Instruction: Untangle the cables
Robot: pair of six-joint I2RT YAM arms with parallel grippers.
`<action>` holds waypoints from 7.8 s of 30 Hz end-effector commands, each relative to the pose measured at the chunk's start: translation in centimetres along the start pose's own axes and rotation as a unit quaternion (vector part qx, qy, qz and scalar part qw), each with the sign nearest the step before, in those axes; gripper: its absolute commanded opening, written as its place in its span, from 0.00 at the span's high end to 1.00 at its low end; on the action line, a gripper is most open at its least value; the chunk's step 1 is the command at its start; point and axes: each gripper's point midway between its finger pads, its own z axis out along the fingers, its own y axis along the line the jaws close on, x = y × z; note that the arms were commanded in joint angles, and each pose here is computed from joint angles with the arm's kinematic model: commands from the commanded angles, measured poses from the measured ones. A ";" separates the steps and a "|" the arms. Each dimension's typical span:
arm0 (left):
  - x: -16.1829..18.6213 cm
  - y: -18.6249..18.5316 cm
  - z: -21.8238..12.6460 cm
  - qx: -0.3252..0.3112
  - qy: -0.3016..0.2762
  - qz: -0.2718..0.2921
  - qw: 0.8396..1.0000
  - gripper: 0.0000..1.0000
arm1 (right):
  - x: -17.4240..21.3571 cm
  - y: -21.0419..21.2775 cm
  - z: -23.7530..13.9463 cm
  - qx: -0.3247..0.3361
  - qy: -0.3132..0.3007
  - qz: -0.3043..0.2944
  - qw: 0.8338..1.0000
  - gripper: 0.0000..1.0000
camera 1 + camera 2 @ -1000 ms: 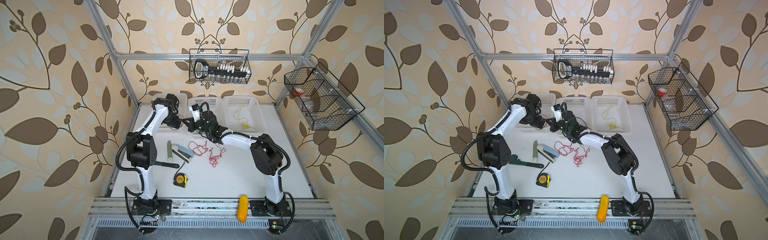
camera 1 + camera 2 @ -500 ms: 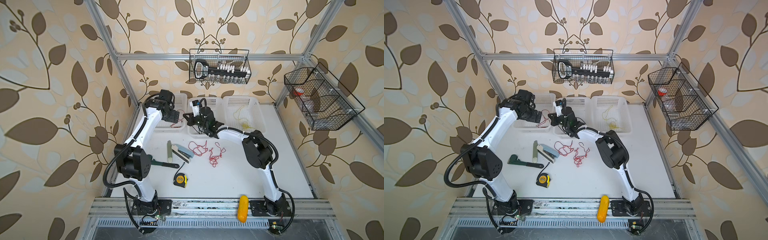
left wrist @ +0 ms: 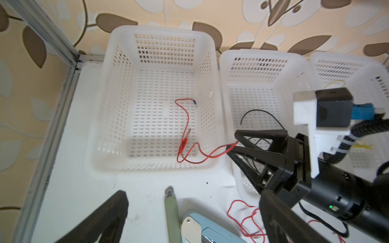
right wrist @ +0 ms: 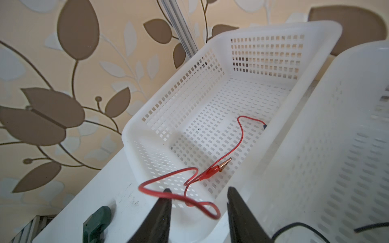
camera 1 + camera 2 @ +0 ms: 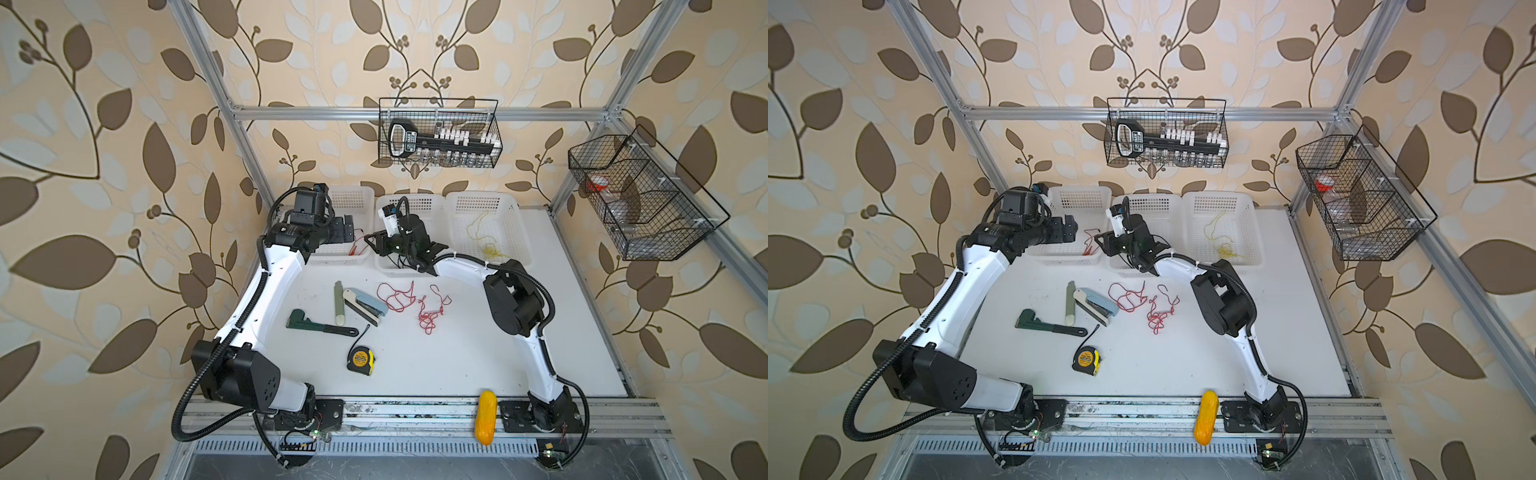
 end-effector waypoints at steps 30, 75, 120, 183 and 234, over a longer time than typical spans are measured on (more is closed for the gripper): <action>15.6 -15.6 0.5 0.150 0.088 0.070 0.982 0.04 | 11.7 -2.4 -27.7 0.214 0.133 -0.034 0.967 0.45; 18.5 -17.4 0.3 0.192 0.100 0.069 0.974 0.03 | 11.1 -4.0 -28.6 0.312 0.130 -0.123 0.933 1.00; 20.5 -24.5 2.7 0.267 0.156 0.007 0.951 0.84 | 5.9 3.5 -30.9 0.207 -0.013 -0.142 0.968 1.00; 2.4 1.1 2.5 -0.038 -0.002 -0.160 0.986 1.00 | 8.0 3.1 -31.7 0.148 -0.014 -0.096 0.984 0.16; 12.1 -2.3 3.4 0.048 0.051 -0.214 0.974 0.01 | 12.2 0.5 -17.3 0.201 0.074 -0.063 0.975 0.24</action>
